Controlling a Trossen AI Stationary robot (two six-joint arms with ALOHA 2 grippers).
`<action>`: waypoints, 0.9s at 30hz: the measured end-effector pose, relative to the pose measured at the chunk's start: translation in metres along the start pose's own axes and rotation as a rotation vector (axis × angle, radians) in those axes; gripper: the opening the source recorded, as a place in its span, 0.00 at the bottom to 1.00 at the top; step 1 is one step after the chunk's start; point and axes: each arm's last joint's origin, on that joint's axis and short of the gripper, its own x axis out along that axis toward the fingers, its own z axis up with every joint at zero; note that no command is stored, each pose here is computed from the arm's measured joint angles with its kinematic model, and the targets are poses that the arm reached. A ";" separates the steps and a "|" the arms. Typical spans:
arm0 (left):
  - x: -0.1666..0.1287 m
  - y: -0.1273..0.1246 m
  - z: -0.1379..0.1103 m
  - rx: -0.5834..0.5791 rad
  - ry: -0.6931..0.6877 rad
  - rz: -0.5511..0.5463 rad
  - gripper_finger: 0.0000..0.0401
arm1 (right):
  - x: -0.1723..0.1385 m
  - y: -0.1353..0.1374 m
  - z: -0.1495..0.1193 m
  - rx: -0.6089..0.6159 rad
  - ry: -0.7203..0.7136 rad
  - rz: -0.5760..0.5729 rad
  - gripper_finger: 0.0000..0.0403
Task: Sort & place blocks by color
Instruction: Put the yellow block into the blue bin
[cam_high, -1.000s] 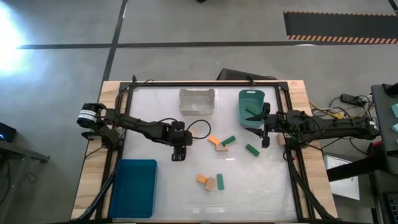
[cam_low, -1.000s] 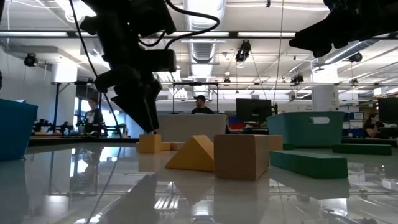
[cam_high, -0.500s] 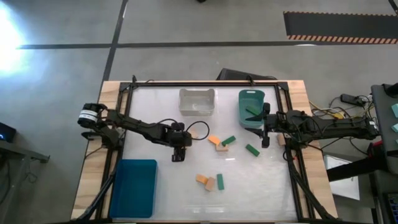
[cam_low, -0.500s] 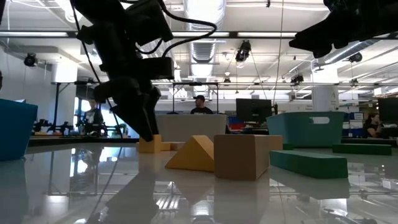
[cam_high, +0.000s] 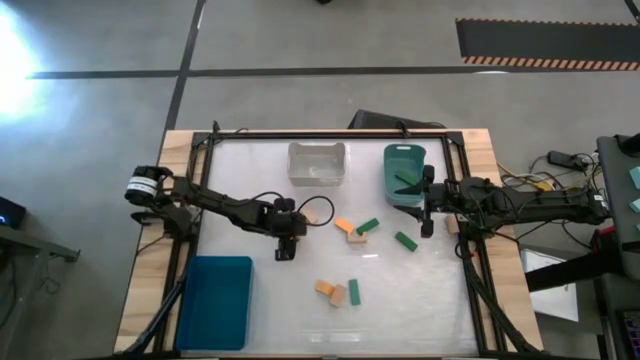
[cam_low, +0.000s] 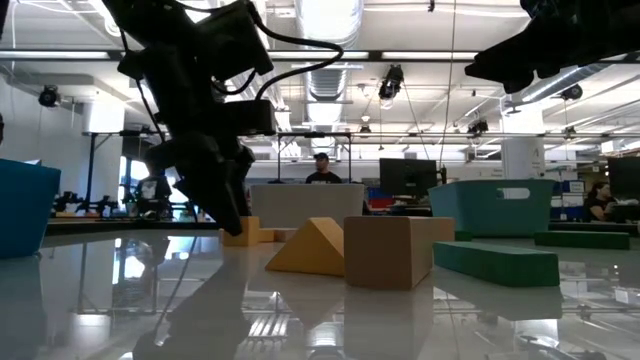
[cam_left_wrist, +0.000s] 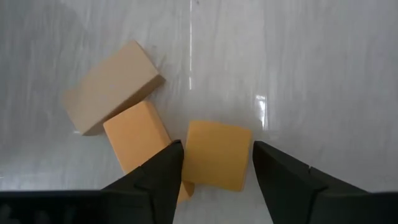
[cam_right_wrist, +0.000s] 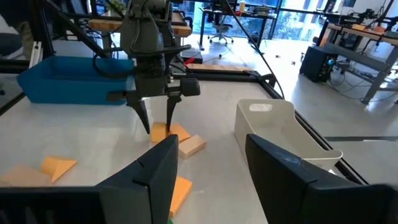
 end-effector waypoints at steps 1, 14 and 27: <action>0.000 0.000 0.000 0.000 0.000 0.000 0.41 | 0.000 0.000 0.000 0.000 0.000 0.000 0.45; -0.002 0.000 0.002 0.006 -0.006 0.000 0.30 | 0.000 0.000 0.000 -0.001 0.001 -0.006 0.45; -0.011 -0.002 0.018 0.016 -0.050 -0.005 0.30 | 0.000 0.000 0.000 -0.001 0.002 -0.006 0.45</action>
